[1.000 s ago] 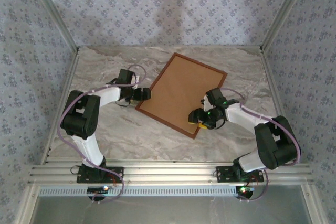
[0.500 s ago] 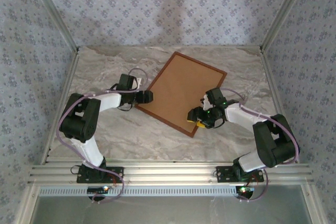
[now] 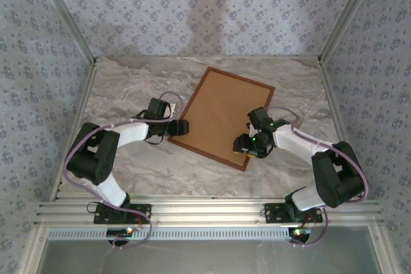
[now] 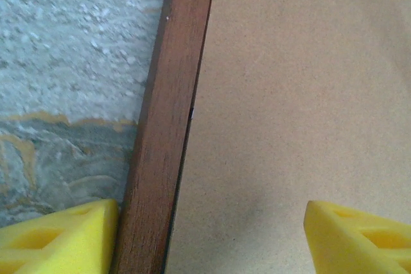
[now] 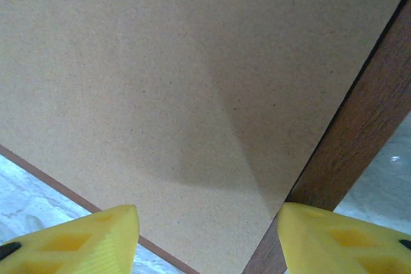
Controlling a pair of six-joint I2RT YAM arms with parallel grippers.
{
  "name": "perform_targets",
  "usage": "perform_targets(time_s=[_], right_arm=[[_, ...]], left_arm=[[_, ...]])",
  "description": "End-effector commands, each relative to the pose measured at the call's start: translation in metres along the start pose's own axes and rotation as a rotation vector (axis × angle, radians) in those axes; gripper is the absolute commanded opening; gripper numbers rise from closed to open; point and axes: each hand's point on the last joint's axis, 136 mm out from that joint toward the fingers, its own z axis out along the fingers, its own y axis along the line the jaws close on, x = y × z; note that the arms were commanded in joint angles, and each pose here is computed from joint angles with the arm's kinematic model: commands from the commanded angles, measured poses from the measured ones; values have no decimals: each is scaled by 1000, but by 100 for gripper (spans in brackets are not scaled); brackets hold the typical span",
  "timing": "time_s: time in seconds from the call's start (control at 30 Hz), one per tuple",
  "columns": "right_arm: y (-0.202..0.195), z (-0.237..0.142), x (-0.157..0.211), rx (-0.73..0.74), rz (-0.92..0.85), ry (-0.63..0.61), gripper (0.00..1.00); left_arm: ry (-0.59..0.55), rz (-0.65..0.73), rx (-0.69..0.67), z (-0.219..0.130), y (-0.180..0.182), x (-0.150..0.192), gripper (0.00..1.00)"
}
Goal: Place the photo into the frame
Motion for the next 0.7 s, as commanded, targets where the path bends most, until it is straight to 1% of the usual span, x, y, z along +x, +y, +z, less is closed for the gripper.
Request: perform_targets(time_s=[0.0, 0.13, 0.4, 0.5, 0.57, 0.67], right_arm=[[-20, -7, 4, 132, -61, 14, 62], [-24, -13, 2, 162, -81, 14, 64], [-19, -26, -10, 141, -105, -26, 65], [-24, -26, -12, 146, -94, -24, 68], [-27, -24, -14, 135, -77, -25, 68], [-25, -20, -15, 76, -50, -21, 69]], left_arm=[[119, -48, -36, -5, 4, 35, 78], [94, -61, -84, -8, 17, 29, 81], [34, -67, -95, -17, 22, 12, 86], [5, -68, -104, -22, 24, 4, 88], [-8, -69, -103, -23, 25, 0, 88], [-16, -73, -101, -23, 28, -6, 87]])
